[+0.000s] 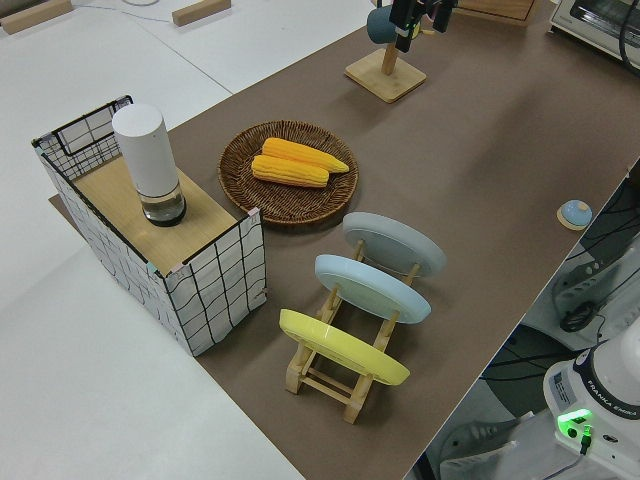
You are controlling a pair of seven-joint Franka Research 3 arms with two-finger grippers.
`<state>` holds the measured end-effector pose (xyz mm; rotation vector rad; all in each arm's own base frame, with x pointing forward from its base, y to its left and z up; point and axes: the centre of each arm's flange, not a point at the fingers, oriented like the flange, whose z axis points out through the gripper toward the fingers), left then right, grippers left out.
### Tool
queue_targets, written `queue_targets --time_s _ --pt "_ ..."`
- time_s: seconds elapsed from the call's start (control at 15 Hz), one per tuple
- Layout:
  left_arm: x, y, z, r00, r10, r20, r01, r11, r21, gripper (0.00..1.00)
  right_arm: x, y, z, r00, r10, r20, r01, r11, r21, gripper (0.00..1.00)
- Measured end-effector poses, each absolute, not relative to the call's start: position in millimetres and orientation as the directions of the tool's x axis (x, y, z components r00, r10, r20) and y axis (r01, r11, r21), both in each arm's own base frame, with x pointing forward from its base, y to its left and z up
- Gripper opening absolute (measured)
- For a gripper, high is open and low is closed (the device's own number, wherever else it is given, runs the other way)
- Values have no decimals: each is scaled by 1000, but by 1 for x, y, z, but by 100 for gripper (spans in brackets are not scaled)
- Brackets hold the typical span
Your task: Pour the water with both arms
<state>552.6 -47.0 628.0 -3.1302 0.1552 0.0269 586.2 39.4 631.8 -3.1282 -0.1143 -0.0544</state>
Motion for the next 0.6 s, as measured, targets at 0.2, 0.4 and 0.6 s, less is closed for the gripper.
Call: queue_targets --time_s 0.2,0.4,0.6 --pt "552 -48 628 995 -102 -17 -102 -995 -7 100 586 40 632 997 74 35 74 -997 -10 100" --pt "552 -49 628 995 -102 -18 -102 -995 -7 100 586 46 632 996 85 35 85 -996 -11 99" --pt "553 -47 628 994 -103 -18 -103 -995 -7 100 584 68 631 992 123 33 123 -992 -14 99"
